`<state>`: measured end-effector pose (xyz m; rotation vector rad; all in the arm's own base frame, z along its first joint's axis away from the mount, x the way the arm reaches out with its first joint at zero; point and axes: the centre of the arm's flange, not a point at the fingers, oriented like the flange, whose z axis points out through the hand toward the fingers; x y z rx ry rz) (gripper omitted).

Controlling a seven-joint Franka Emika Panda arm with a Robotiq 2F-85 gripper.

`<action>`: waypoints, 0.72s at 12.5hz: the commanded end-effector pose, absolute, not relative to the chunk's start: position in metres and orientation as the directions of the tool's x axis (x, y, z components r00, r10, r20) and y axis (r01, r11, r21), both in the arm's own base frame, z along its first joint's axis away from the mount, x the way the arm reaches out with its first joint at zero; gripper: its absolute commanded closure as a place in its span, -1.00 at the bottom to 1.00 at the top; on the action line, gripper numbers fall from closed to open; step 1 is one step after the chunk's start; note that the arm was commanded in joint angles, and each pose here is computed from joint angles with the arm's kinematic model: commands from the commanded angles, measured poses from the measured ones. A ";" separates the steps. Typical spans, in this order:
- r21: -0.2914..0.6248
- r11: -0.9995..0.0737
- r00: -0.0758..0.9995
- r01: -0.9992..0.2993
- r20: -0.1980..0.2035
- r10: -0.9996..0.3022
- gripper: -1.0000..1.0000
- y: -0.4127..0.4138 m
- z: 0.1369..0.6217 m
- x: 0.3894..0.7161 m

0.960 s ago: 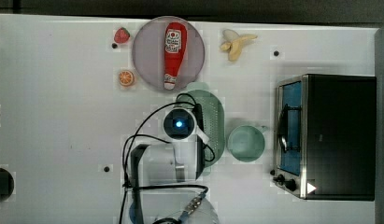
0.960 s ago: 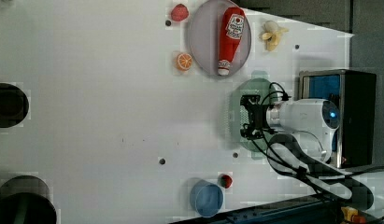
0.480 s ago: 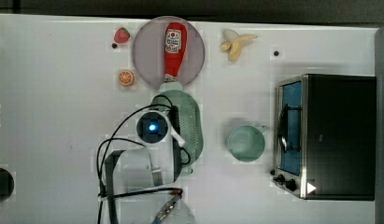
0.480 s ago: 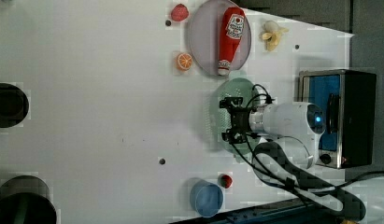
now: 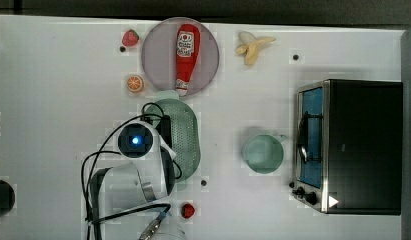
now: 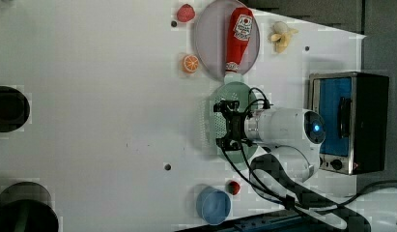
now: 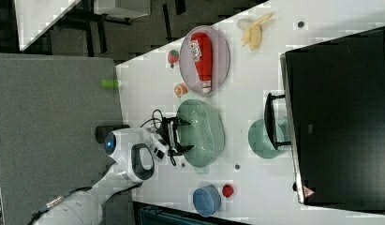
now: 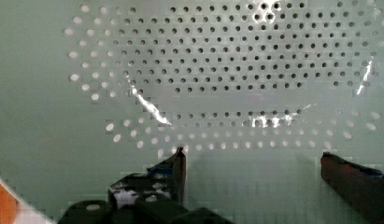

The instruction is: Drag strainer right to left.

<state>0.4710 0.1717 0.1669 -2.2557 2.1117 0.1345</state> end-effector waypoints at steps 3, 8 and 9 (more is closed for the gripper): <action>0.041 0.020 -0.024 -0.999 -0.110 -0.994 -1.00 0.211 0.167 0.475; 0.028 0.007 -0.011 -1.000 -0.140 -0.990 -1.00 0.267 0.165 0.491; 0.032 0.005 -0.010 -0.999 -0.142 -0.990 -1.00 0.277 0.165 0.492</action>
